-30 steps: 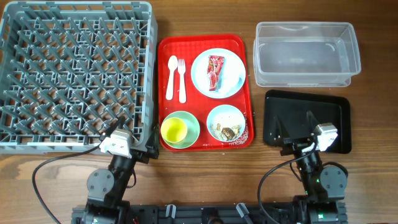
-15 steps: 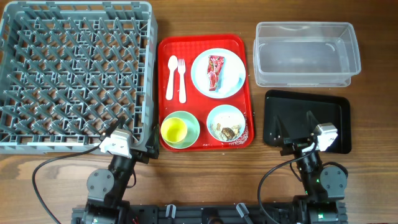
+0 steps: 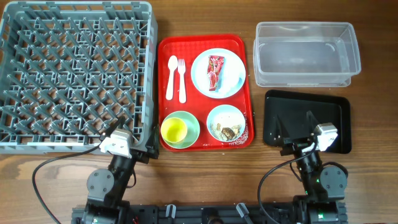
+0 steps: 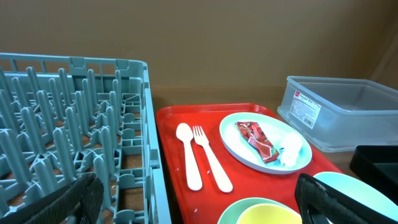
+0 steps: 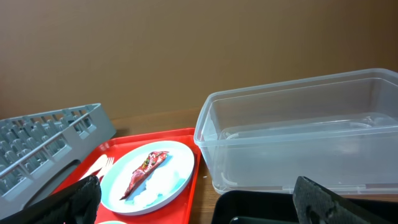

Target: Sort waste into correct bins and load items into the dishwasher rack

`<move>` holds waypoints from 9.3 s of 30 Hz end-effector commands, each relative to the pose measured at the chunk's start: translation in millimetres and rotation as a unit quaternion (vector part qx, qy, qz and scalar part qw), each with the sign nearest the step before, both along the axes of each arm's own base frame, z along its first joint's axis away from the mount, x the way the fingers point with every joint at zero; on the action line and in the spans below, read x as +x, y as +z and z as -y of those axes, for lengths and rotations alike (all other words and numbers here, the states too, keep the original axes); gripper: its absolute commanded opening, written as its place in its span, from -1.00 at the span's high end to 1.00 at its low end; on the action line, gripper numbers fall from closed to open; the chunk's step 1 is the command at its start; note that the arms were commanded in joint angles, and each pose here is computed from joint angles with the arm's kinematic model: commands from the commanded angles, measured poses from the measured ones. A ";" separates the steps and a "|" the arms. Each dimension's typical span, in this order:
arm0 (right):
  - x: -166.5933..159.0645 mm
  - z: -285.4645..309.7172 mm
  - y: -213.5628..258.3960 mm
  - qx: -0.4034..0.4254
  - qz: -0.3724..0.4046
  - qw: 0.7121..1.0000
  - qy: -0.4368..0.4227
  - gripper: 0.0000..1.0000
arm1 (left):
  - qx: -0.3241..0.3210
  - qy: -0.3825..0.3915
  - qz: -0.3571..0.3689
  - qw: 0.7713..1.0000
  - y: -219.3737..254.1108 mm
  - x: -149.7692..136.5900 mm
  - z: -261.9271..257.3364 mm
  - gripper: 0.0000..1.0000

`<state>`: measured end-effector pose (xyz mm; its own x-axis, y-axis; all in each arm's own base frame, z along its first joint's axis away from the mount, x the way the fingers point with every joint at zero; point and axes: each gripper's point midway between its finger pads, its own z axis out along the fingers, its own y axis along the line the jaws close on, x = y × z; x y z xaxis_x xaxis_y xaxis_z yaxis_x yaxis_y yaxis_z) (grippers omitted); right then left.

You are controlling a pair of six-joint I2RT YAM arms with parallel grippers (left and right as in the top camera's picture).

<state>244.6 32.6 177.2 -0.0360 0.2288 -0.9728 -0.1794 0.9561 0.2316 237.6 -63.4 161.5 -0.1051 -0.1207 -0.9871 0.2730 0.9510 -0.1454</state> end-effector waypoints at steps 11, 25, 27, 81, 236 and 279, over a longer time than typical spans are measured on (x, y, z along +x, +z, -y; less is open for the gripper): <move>-17.7 -38.3 45.1 0.168 0.000 0.978 0.127 -1.00 | -0.156 -0.055 0.096 0.982 68.9 -10.5 13.9 -1.00; 23.9 -56.4 178.2 0.033 -0.243 0.954 0.170 -0.99 | -0.100 0.005 -0.179 0.979 161.5 4.7 9.5 -1.00; 32.7 -57.4 191.1 -0.009 -0.266 0.946 0.185 -1.00 | -0.076 0.012 -0.234 0.969 165.8 12.0 10.2 -1.00; 246.2 -73.6 27.7 -0.095 -0.395 0.910 0.085 -0.86 | -0.020 0.055 -0.441 0.896 78.0 51.1 11.8 -1.00; 54.8 -3.8 -6.6 0.356 -0.309 0.806 0.358 0.91 | -0.072 0.115 -0.425 0.895 106.2 9.1 -28.0 -1.00; 57.3 -66.0 4.3 0.169 -0.414 0.851 0.273 0.91 | -0.076 0.111 -0.409 0.902 112.7 12.6 -27.2 -1.00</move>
